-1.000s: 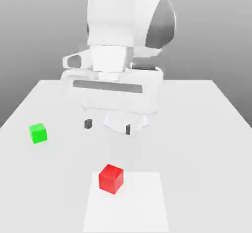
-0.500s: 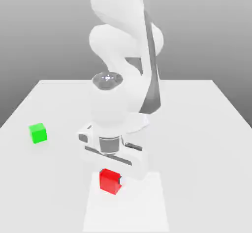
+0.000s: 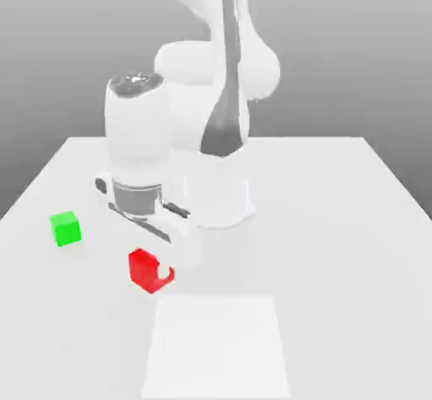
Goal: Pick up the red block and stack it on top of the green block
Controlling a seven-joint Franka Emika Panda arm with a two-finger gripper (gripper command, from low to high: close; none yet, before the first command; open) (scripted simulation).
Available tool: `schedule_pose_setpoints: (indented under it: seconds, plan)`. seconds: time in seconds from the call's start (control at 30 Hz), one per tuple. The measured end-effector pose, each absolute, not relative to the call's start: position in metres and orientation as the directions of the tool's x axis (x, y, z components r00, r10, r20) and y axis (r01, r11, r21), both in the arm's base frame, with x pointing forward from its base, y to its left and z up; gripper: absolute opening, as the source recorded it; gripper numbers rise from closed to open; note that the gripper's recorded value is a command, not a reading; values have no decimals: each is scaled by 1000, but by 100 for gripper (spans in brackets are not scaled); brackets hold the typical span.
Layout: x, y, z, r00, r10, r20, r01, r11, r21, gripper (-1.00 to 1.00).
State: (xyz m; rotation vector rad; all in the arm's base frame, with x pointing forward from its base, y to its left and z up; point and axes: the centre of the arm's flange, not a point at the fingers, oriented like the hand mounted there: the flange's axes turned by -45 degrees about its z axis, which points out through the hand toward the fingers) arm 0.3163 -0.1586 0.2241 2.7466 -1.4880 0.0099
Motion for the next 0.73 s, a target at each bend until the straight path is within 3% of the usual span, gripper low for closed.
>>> schedule_pose_setpoints:
  seconds: [0.2,0.4,0.63,0.67,0.73]
  plan:
    - [236,-254,237,55,-998,19,-998,-55,9,-100]
    - [131,-314,242,-451,-893,5,-893,451,-2,-100]
    - [104,-325,189,-563,-827,-3,-827,563,-4,-100]
    - [103,-324,183,-564,-826,-1,-826,564,-3,100]
    - [105,-324,183,-560,-828,-1,-828,560,-3,100]
